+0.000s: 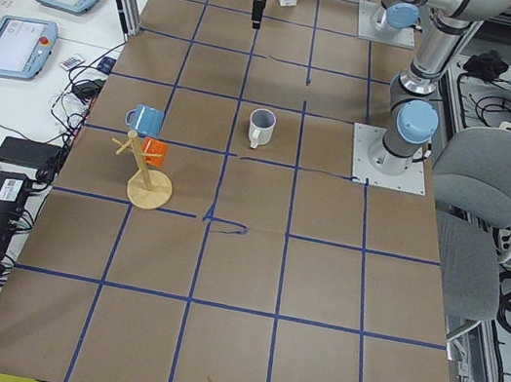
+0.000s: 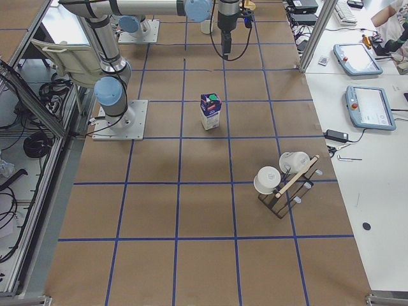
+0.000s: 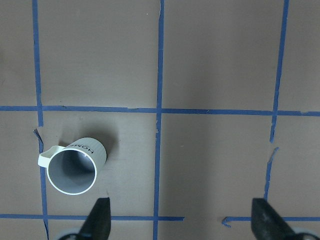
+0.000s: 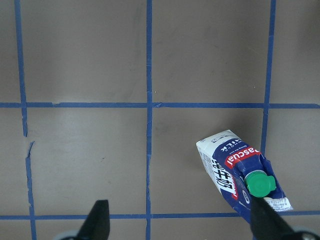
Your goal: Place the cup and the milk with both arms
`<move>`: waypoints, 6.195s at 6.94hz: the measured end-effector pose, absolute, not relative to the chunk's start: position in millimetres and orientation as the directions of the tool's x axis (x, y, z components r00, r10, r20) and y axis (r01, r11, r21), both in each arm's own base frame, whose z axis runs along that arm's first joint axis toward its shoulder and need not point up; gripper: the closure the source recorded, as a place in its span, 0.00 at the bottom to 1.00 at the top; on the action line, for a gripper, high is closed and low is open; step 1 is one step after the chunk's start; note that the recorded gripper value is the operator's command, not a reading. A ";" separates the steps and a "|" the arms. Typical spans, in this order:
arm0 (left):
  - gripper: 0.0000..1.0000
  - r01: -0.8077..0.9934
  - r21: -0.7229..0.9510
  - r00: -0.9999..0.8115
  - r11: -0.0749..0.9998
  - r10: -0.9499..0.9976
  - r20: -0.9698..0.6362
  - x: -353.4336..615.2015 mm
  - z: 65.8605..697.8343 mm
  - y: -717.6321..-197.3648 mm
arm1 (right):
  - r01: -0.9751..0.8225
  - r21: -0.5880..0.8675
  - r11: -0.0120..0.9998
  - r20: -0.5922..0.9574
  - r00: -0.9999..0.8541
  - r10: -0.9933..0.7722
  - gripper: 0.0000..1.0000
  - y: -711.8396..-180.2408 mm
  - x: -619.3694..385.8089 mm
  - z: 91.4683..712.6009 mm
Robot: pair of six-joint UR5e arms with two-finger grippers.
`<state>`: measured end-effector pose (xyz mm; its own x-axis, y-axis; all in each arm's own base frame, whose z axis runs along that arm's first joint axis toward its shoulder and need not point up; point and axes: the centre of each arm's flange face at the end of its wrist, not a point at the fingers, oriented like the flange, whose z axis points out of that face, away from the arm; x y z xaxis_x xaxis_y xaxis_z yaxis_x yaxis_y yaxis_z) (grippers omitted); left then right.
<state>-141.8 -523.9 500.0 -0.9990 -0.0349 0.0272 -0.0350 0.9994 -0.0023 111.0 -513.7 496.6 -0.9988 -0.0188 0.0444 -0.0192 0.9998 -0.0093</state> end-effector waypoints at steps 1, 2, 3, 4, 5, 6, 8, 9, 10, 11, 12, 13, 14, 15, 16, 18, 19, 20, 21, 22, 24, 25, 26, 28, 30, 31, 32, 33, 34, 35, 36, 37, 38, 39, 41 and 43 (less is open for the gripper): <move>0.00 -0.036 -0.002 -0.999 0.999 -0.036 0.027 -141.6 500.0 -524.0 | -0.014 -0.014 1.000 0.045 -0.999 -0.014 0.00 -514.2 110.9 497.3; 0.00 -0.037 -0.002 -0.999 0.999 -0.037 0.027 -141.0 500.0 -524.2 | -0.006 -0.020 1.000 0.045 -0.999 -0.005 0.00 -514.7 110.8 498.0; 0.00 -0.038 -0.002 -0.999 0.999 -0.038 0.027 -140.6 500.0 -524.2 | 0.001 -0.023 1.000 0.041 -0.999 0.002 0.00 -515.1 111.1 498.2; 0.00 -0.038 -0.002 -0.999 0.999 -0.038 0.027 -140.4 500.0 -524.3 | 0.007 -0.024 1.000 0.034 -0.999 0.008 0.00 -515.4 111.8 498.0; 0.00 -0.039 -0.002 -0.999 0.999 -0.039 0.027 -140.2 500.0 -524.3 | 0.010 -0.025 1.000 0.037 -0.999 0.010 0.00 -515.5 111.8 498.1; 0.00 -0.039 -0.002 -0.999 0.999 -0.039 0.027 -140.2 500.0 -524.3 | 0.010 -0.023 1.000 0.041 -0.999 0.011 0.00 -514.9 111.5 498.3; 0.00 -0.039 -0.002 -0.999 0.999 -0.039 0.027 -140.2 500.0 -524.4 | 0.012 -0.021 1.000 0.039 -0.999 0.013 0.00 -515.1 110.9 497.8; 0.00 -0.039 -0.002 -0.999 0.999 -0.039 0.027 -140.2 499.9 -524.4 | 0.014 -0.028 1.000 0.026 -1.000 0.015 0.00 -520.5 110.6 494.9; 0.00 -0.039 -0.002 -0.999 0.999 -0.039 0.027 -140.2 499.9 -524.4 | 0.014 -0.041 0.999 0.009 -1.000 0.014 0.00 -529.5 111.8 488.8; 0.00 -0.039 -0.002 -0.999 0.999 -0.039 0.027 -140.2 500.0 -524.3 | 0.013 -0.051 0.999 0.000 -1.000 0.013 0.00 -535.2 112.5 485.0; 0.00 -0.039 -0.002 -0.999 0.999 -0.039 0.027 -140.2 500.0 -524.3 | 0.012 -0.056 0.998 -0.007 -1.000 0.012 0.00 -537.1 113.2 483.8; 0.00 -0.039 -0.003 -0.999 0.999 -0.039 0.027 -140.2 500.2 -524.2 | 0.013 -0.057 0.998 -0.008 -1.000 0.012 0.00 -538.6 113.4 482.3; 0.00 -0.039 -0.003 -0.999 0.999 -0.039 0.027 -140.2 500.3 -524.1 | 0.013 -0.059 0.998 -0.005 -1.000 0.013 0.00 -538.0 112.7 483.4; 0.00 -0.039 -0.002 -0.999 0.999 -0.039 0.027 -140.2 500.1 -524.1 | 0.012 -0.048 0.999 -0.001 -1.000 0.012 0.00 -536.5 111.4 483.0; 0.00 -0.039 -0.001 -0.999 0.999 -0.039 0.026 -139.9 499.9 -523.9 | 0.010 -0.018 1.000 0.002 -1.000 0.010 0.00 -536.4 109.6 476.1; 0.00 -0.041 -0.001 -0.999 0.999 -0.040 0.026 -138.8 499.4 -523.9 | 0.018 0.035 0.999 0.002 -1.000 0.017 0.00 -539.7 96.0 449.6; 0.00 -0.044 0.002 -0.999 0.999 -0.044 0.025 -135.7 498.0 -524.4 | 0.011 0.058 0.998 -0.001 -1.000 0.011 0.00 -539.4 79.7 438.2; 0.00 -0.058 0.010 -0.998 0.998 -0.058 0.025 -126.1 494.4 -524.7 | 0.002 0.069 0.998 -0.004 -1.000 0.002 0.00 -539.3 60.3 433.3; 0.00 -0.091 0.028 -0.996 0.995 -0.091 0.023 -109.5 486.3 -523.5 | 0.005 0.070 0.998 -0.005 -1.000 0.006 0.00 -539.6 42.5 433.1; 0.00 -0.149 0.061 -0.988 0.987 -0.150 0.021 -86.6 471.7 -520.5 | 0.009 0.071 0.997 0.014 -1.000 0.008 0.00 -538.9 29.9 434.9; 0.05 -0.380 0.131 -0.924 0.915 -0.384 -0.001 -38.8 421.8 -511.6 | -0.028 0.080 0.996 0.060 -0.998 -0.033 0.00 -537.1 18.1 436.7; 0.07 -0.501 0.161 -0.863 0.850 -0.505 -0.022 -12.4 393.7 -507.2 | -0.037 0.082 0.996 0.066 -0.997 -0.043 0.00 -536.9 15.2 436.7; 0.07 -0.580 0.190 -0.811 0.792 -0.584 -0.041 15.7 364.5 -501.7 | -0.034 0.082 0.996 0.069 -0.997 -0.040 0.00 -536.9 10.4 436.8; 0.07 -0.638 0.184 -0.769 0.748 -0.629 -0.115 48.5 308.2 -488.9 | -0.034 0.083 0.996 0.071 -0.997 -0.040 0.00 -536.7 3.4 437.3; 0.55 -0.644 0.185 -0.765 0.743 -0.626 -0.148 51.7 264.2 -475.9 | -0.038 0.078 0.996 0.069 -0.997 -0.043 0.00 -537.3 2.6 438.6; 0.84 -0.643 0.193 -0.766 0.742 -0.624 -0.153 50.7 255.7 -472.7 | -0.038 0.075 0.996 0.069 -0.997 -0.043 0.00 -537.6 2.5 438.9; 1.00 -0.644 0.196 -0.765 0.739 -0.626 -0.154 50.4 252.6 -472.0 | -0.038 0.073 0.997 0.069 -0.997 -0.043 0.00 -537.8 2.4 439.0; 1.00 -0.645 0.196 -0.764 0.738 -0.627 -0.152 50.3 251.8 -472.3 | -0.038 0.072 0.997 0.069 -0.997 -0.043 0.00 -537.8 2.5 439.0; 1.00 -0.646 0.195 -0.763 0.738 -0.628 -0.150 50.5 251.6 -473.0 | -0.040 0.073 0.997 0.069 -0.997 -0.045 0.00 -537.7 3.4 438.8; 1.00 -0.646 0.193 -0.763 0.739 -0.629 -0.148 51.0 252.4 -473.9 | -0.041 0.074 0.996 0.069 -0.997 -0.046 0.00 -537.5 4.0 438.6; 1.00 -0.647 0.188 -0.762 0.739 -0.631 -0.145 51.5 253.6 -475.4 | -0.043 0.074 0.996 0.070 -0.996 -0.048 0.00 -537.2 4.8 438.8; 1.00 -0.652 0.177 -0.758 0.738 -0.640 -0.125 50.7 260.0 -481.9 | -0.054 0.078 0.995 0.067 -0.996 -0.059 0.00 -536.5 6.9 437.6; 1.00 -0.672 0.163 -0.739 0.722 -0.669 -0.084 45.5 272.5 -493.5 | -0.088 0.097 0.991 0.056 -0.994 -0.093 0.00 -533.9 10.2 429.3; 1.00 -0.704 0.159 -0.706 0.692 -0.707 -0.051 28.2 282.5 -503.2 | -0.129 0.128 0.983 0.039 -0.990 -0.135 0.00 -528.2 13.2 413.7; 1.00 -0.771 0.148 -0.631 0.620 -0.775 -0.041 -49.3 294.3 -510.7 | -0.186 0.181 0.966 0.020 -0.981 -0.193 0.00 -514.9 15.8 389.3; 1.00 -0.816 0.164 -0.564 0.554 -0.826 -0.019 -142.9 306.5 -502.3 | -0.229 0.235 0.945 0.023 -0.970 -0.241 0.00 -504.4 14.3 368.9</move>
<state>-142.9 -502.3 306.5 -0.5639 -0.8256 -0.0194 -0.8163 0.5537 0.1643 14.3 -504.4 368.9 -0.9701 -0.2414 0.0233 -0.2294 0.9446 0.2348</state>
